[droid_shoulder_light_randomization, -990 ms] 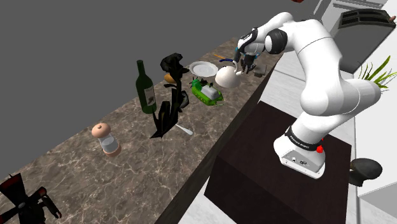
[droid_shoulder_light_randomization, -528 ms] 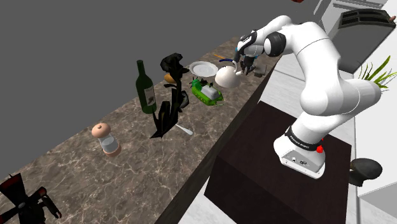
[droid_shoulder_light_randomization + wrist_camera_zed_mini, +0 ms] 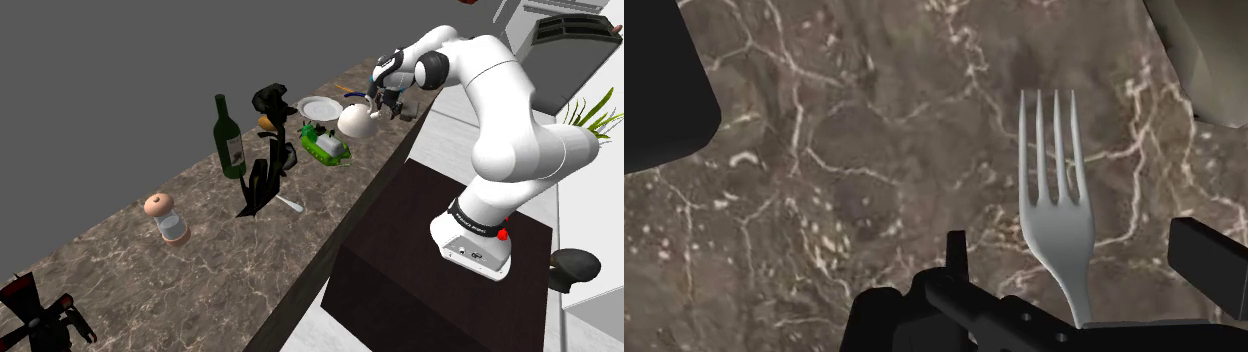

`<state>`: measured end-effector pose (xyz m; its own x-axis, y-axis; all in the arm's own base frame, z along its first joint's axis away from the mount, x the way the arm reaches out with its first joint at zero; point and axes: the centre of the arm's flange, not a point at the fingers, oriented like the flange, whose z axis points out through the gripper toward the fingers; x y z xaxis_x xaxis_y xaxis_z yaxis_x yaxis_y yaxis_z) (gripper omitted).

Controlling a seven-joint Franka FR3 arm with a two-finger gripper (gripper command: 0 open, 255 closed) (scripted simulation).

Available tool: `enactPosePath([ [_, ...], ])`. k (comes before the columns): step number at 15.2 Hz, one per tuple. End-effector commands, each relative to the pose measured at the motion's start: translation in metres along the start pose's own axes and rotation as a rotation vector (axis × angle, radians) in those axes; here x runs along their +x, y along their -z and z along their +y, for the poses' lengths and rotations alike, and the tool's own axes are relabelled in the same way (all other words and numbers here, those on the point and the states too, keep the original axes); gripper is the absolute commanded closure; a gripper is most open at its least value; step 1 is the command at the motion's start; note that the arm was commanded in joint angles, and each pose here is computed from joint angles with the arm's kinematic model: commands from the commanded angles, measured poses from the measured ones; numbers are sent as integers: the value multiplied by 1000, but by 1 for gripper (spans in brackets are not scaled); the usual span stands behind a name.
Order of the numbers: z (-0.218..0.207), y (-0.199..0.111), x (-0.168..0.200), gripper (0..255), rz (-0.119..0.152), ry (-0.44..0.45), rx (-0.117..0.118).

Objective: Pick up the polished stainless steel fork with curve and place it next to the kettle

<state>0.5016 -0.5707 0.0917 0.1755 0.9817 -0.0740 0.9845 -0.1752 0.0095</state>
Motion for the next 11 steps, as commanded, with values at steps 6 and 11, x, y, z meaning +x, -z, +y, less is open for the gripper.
enactPosePath([
  [6,-1,50,0,0,0,0,0],
  [11,-1,50,0,0,0,0,0],
])
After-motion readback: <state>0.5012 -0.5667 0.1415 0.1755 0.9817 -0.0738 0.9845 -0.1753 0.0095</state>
